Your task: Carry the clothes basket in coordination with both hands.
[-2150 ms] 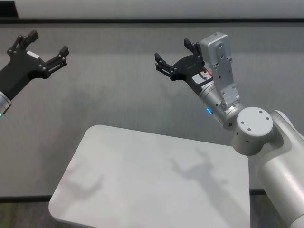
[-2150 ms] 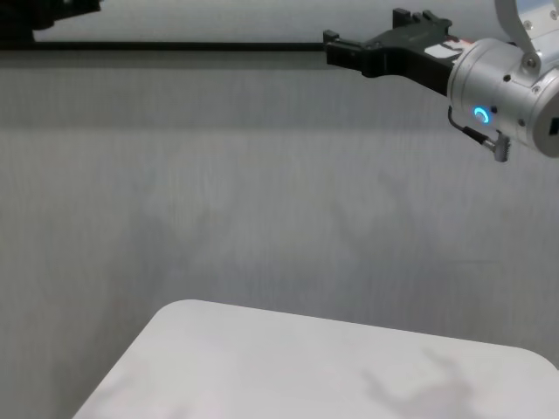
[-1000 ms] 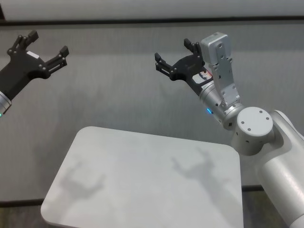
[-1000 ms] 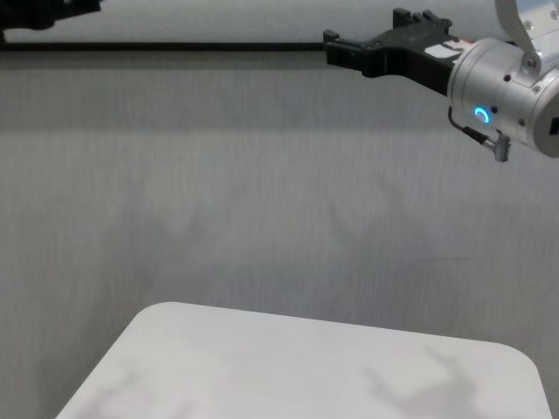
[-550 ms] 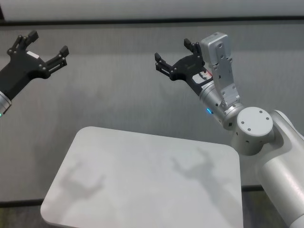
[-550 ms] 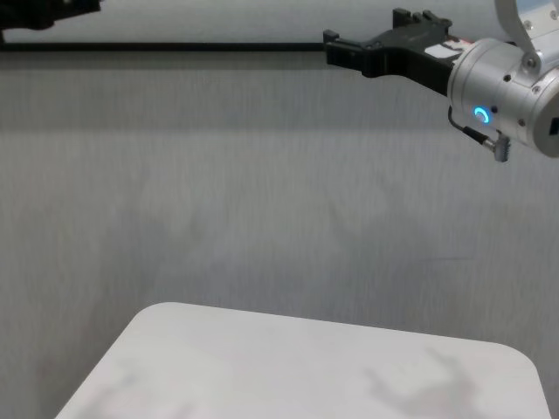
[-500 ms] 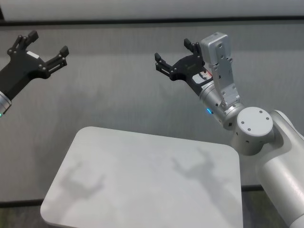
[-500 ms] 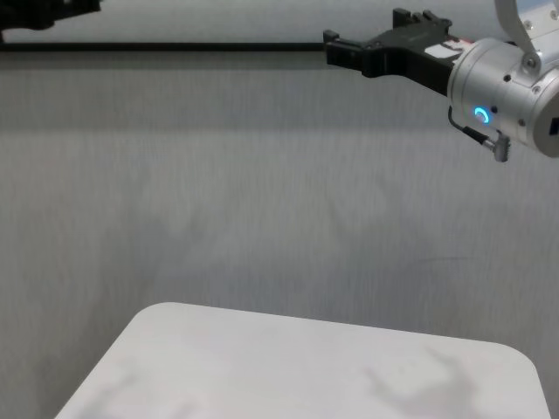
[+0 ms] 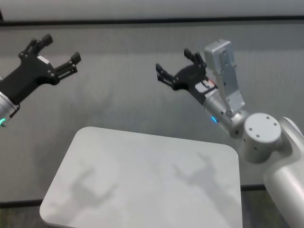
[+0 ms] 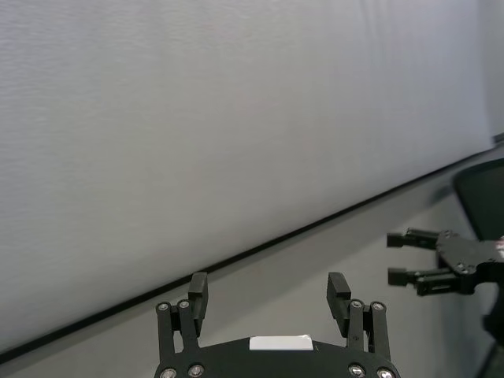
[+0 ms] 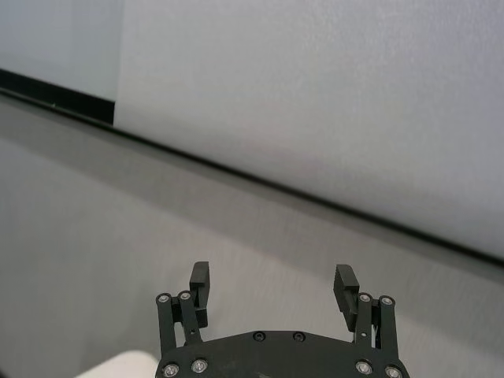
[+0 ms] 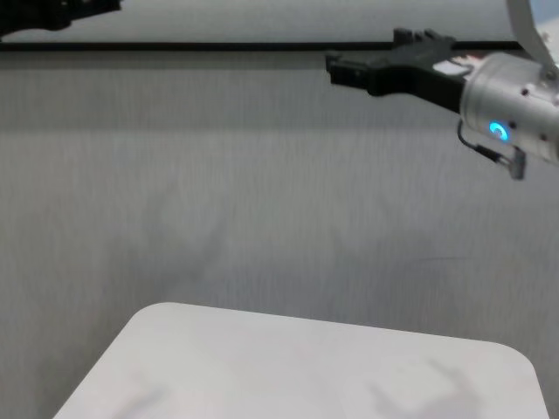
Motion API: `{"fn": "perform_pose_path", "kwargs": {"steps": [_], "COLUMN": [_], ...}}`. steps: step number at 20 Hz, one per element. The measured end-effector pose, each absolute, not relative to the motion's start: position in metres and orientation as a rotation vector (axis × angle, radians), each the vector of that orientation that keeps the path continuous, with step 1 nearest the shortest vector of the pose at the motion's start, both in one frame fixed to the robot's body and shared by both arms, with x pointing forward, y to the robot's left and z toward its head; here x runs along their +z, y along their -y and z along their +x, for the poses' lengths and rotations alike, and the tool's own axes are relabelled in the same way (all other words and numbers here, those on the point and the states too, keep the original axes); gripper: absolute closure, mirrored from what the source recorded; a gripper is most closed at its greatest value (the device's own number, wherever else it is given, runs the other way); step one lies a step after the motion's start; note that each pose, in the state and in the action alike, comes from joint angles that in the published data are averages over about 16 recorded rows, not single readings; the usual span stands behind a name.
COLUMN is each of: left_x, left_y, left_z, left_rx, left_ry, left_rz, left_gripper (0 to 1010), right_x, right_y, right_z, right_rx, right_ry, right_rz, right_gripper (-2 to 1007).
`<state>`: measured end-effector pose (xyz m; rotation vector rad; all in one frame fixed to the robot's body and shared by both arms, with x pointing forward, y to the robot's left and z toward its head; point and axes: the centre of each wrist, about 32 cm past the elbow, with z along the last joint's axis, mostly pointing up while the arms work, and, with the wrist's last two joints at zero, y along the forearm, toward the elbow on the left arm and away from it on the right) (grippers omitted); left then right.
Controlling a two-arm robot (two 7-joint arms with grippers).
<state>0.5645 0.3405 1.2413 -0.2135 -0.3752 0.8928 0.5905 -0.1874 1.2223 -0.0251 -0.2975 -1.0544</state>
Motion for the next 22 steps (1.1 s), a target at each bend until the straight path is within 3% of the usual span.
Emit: {"fn": "perform_pose_path", "kwargs": {"steps": [10,22], "left_x": [1.24,1.244], "left_y": [-0.338,-0.344], "left_z": [0.56,0.546], "left_rx": [0.822,0.791], "left_ry": [0.329,0.066], "left_rz": [-0.211,-0.156], "left_gripper": [8,8], "right_x": [1.218,1.221], "right_y": [0.199,0.202], "right_z": [0.567,0.563], "right_rx": [-1.035,-1.033], "right_ry": [0.253,0.269], "right_rz": [-0.051,-0.05], "right_gripper": [5,4]}}
